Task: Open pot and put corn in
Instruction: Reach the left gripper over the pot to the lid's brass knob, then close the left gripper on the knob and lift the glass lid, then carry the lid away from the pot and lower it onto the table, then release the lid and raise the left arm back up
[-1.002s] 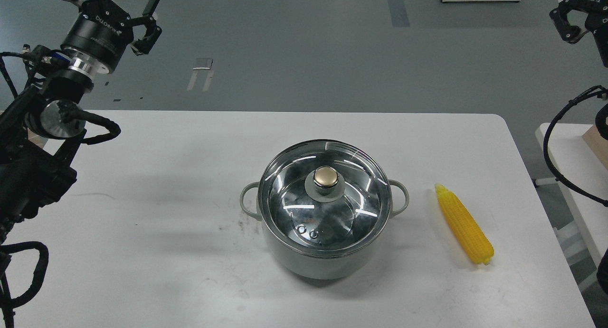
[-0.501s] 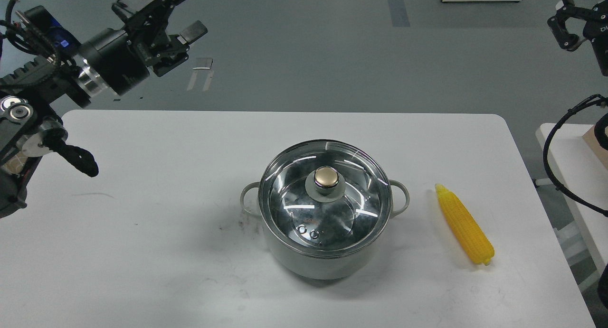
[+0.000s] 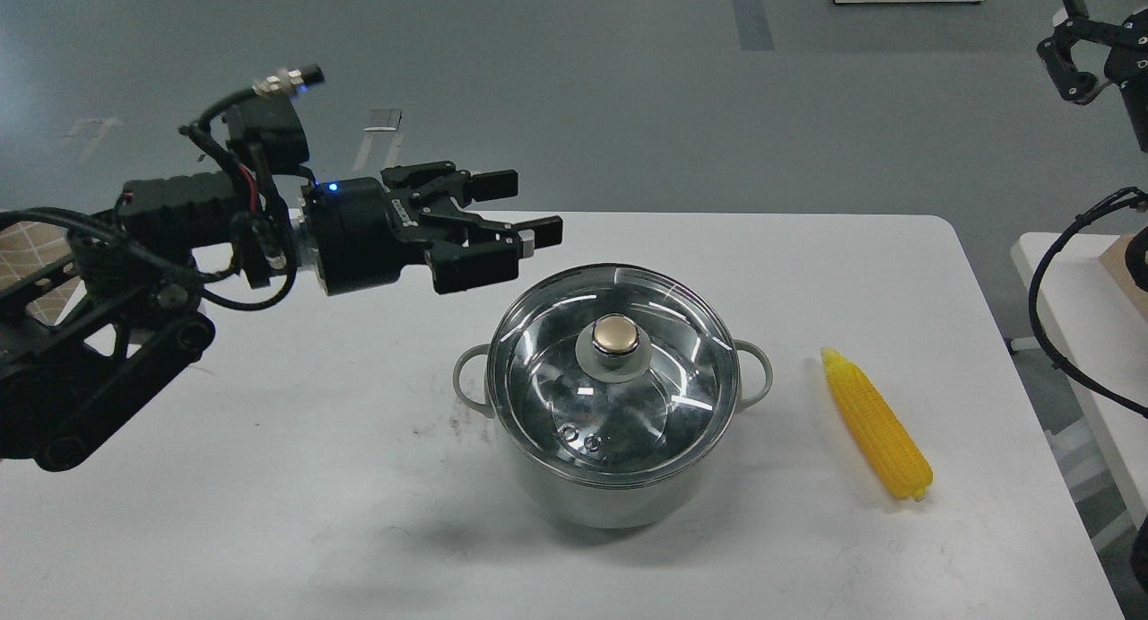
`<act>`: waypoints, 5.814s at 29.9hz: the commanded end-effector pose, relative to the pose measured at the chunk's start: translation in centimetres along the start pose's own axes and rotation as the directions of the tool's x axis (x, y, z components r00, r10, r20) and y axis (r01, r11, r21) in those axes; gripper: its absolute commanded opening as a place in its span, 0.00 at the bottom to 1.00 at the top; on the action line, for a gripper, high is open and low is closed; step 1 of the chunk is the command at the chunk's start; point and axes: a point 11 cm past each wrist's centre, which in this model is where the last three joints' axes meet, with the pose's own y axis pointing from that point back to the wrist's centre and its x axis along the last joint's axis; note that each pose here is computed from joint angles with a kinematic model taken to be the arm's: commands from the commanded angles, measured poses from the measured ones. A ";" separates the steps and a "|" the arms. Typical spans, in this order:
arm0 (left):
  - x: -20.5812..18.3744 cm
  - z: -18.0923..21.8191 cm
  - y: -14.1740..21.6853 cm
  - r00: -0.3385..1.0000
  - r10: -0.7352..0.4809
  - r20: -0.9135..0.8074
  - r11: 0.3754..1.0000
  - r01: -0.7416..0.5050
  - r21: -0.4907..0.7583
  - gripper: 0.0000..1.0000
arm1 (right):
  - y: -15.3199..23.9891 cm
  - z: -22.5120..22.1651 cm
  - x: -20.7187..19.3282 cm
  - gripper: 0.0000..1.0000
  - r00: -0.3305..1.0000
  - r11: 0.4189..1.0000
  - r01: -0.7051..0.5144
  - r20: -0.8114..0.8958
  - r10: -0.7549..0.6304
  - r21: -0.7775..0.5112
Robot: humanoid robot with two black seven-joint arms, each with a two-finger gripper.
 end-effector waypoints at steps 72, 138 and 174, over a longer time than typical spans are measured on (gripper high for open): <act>0.8 -4.8 6.3 0.986 0.038 0.162 0.982 -0.067 0.176 0.33 | 0.1 0.8 -0.2 1.00 1.000 1.000 -0.001 0.021 0.001 -0.001; -22.4 -11.0 24.7 0.978 0.067 -0.197 0.683 0.099 0.724 0.80 | 0.6 1.7 0.2 1.00 0.999 1.000 -0.012 0.030 0.012 -0.017; 11.1 -19.3 14.1 -0.311 0.595 -0.741 0.370 -0.713 0.596 0.98 | 7.3 -3.9 -8.0 1.00 -0.002 0.764 -0.049 -0.765 -0.644 -0.643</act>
